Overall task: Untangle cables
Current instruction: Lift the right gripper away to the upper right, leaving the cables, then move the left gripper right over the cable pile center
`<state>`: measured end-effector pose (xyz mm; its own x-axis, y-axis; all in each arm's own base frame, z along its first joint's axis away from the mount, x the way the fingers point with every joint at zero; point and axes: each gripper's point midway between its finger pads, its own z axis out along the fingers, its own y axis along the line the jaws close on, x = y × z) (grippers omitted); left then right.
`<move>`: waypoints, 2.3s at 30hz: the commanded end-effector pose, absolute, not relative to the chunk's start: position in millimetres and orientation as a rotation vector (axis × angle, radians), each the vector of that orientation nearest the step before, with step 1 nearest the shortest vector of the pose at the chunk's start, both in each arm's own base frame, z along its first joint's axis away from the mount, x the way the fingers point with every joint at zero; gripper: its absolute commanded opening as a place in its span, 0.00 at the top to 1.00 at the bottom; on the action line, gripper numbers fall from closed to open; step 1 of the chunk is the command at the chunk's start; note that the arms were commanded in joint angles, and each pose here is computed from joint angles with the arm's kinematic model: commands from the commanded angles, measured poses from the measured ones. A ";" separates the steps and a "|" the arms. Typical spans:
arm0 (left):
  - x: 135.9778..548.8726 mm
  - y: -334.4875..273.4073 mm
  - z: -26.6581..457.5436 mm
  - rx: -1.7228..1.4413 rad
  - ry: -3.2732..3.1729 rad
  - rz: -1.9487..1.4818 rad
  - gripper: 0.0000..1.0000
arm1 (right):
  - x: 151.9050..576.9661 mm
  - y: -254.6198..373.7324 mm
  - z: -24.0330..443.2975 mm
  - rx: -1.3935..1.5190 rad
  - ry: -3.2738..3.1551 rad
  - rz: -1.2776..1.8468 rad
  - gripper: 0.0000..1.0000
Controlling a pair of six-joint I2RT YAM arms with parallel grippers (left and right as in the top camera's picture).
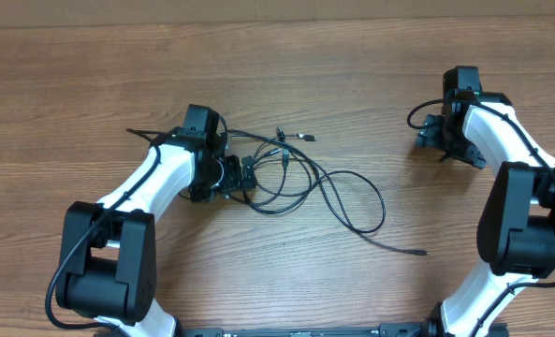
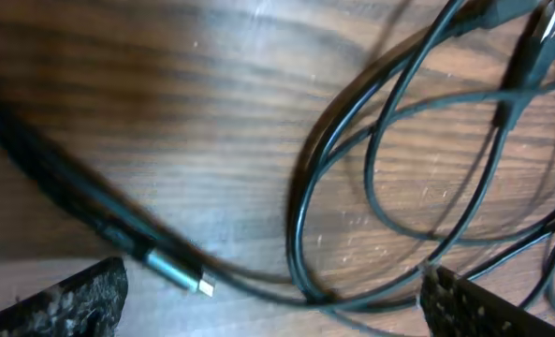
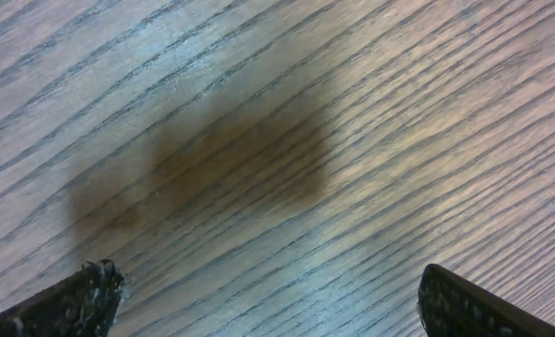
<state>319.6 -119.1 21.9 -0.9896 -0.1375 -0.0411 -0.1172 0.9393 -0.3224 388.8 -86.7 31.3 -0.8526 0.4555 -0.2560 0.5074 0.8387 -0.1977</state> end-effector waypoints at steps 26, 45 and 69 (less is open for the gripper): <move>338.0 -241.4 118.0 0.123 2.839 -0.464 0.00 | 390.0 -83.9 37.9 0.736 2.805 -0.366 0.00; 335.9 -297.3 134.3 0.283 2.690 -0.563 0.07 | 390.0 -83.9 37.9 0.736 2.805 -0.366 0.00; 316.7 -269.4 74.1 0.269 2.907 -0.324 0.44 | 390.0 -83.9 37.9 0.736 2.805 -0.366 0.00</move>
<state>316.0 -272.4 84.6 -0.9556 0.1582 -0.2484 0.2147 0.9516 -0.2199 389.1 -85.4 31.0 -0.8532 0.4556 -0.2538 0.5060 0.8409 -0.1917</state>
